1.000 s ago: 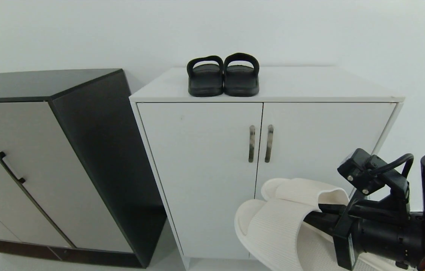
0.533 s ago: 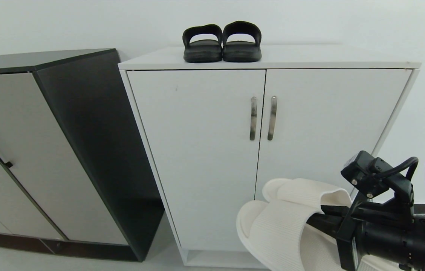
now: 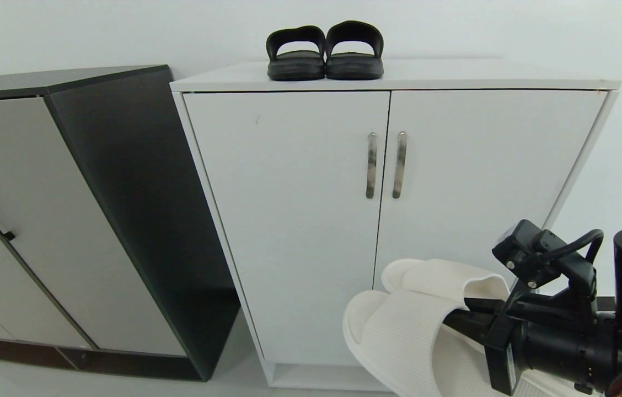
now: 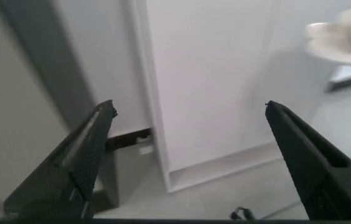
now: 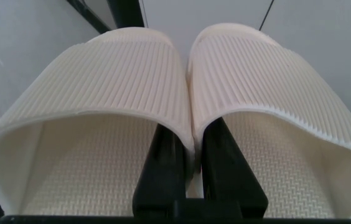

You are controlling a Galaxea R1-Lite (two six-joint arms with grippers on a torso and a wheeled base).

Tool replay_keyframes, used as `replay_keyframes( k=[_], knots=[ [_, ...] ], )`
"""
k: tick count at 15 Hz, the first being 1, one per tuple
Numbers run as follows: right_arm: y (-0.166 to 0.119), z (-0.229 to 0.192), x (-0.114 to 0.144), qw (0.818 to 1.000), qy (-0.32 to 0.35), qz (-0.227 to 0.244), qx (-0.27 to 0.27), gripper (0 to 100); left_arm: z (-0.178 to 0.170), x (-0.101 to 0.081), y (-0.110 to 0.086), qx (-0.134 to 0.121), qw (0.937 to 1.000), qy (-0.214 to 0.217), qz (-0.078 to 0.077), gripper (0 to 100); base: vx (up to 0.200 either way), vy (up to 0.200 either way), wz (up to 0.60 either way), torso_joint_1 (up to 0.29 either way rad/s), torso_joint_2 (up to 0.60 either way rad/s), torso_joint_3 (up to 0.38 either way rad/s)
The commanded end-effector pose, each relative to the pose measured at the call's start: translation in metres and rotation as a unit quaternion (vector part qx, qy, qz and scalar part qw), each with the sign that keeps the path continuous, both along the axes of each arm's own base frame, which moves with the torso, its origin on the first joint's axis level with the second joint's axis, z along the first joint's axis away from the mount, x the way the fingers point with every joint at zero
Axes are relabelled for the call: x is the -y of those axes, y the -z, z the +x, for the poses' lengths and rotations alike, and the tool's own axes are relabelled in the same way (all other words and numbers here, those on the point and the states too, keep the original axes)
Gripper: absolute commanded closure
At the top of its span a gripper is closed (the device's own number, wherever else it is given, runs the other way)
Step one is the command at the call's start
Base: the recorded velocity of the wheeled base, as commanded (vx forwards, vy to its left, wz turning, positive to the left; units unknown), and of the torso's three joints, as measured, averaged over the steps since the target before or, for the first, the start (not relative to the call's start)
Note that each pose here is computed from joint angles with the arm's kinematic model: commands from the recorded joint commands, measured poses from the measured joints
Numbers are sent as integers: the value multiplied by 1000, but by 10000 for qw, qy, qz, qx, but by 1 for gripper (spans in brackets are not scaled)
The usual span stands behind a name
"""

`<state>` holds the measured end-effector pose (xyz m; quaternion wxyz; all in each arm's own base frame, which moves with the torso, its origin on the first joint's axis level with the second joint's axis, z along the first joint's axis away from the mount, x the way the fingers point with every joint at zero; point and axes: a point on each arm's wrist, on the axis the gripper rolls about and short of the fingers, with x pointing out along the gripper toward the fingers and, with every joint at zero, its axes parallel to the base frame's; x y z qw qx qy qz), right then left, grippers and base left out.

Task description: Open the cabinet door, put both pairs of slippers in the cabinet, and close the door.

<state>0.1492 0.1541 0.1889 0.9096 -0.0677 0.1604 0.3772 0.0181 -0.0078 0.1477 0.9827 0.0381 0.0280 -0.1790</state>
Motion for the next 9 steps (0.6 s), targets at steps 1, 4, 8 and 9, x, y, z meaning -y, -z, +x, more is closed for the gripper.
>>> replay_keyframes(
  k=[1, 4, 8, 9],
  knots=[
    [2, 1, -1, 10000, 8, -30, -33, 100, 74, 27, -37, -568, 9824, 1779, 61, 0, 0, 0, 0, 0, 0, 0],
    [2, 2, 0, 10000, 29, -20, -44, 100, 115, 75, -61, -828, 9580, 2745, 55, 0, 0, 0, 0, 0, 0, 0],
    [2, 4, 1, 10000, 76, -21, -53, 100, 138, 131, -82, -658, 9451, 3187, -288, 0, 0, 0, 0, 0, 0, 0],
    [4, 5, 0, 9999, 68, -54, -85, 100, 148, 142, -86, -630, 9450, 3196, -308, 0, 0, 0, 0, 0, 0, 0]
  ],
)
